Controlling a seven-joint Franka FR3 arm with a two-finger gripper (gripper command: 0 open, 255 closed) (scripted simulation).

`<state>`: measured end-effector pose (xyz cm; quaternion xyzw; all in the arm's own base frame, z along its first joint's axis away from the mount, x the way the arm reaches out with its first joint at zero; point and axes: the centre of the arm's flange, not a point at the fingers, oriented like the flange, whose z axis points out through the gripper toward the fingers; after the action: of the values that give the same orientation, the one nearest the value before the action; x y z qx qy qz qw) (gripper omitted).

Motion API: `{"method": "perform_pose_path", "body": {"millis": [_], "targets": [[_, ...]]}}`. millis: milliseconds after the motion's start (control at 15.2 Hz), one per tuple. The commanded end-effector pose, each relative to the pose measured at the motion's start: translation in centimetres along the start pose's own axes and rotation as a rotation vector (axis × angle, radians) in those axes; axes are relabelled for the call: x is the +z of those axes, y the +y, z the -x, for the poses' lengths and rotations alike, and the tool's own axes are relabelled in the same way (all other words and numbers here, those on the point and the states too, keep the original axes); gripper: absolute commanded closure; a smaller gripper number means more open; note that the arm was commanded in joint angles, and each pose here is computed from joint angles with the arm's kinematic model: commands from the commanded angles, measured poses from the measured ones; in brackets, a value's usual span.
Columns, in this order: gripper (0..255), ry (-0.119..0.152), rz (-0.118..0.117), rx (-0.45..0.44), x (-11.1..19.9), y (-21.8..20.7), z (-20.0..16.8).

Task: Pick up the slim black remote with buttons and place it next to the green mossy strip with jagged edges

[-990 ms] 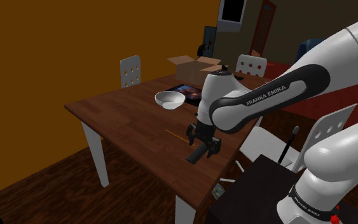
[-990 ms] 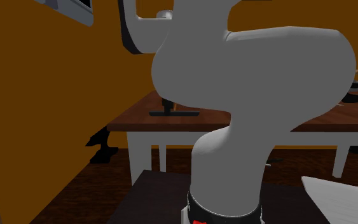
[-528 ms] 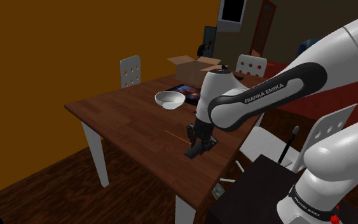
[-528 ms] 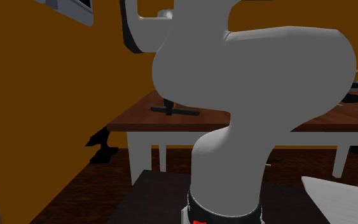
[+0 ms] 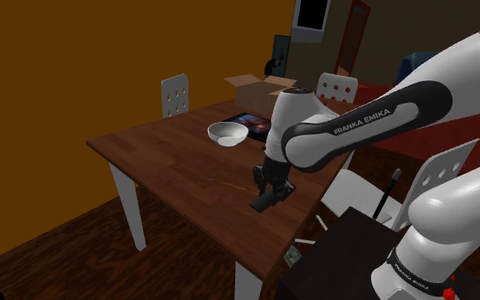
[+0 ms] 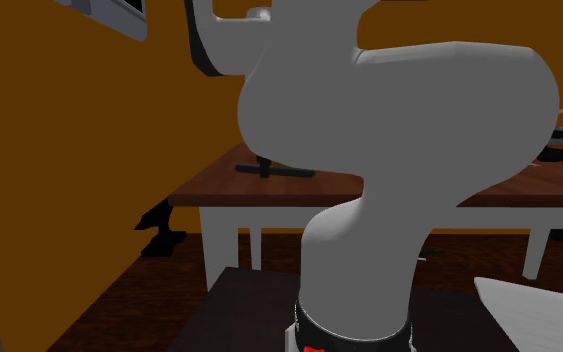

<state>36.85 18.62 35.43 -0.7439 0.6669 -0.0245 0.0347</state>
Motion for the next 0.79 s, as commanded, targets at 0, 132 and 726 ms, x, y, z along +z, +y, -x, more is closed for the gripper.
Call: {"method": "perform_pose_path", "body": {"millis": [0, 132, 726], "targets": [[255, 0.000, 0.003, 0.000, -1.0, -0.1, 0.0], [255, 0.000, 0.003, 0.000, -2.0, -0.2, 0.0], [255, 0.000, 0.003, 0.000, -6.8, -0.6, 0.1]]}}
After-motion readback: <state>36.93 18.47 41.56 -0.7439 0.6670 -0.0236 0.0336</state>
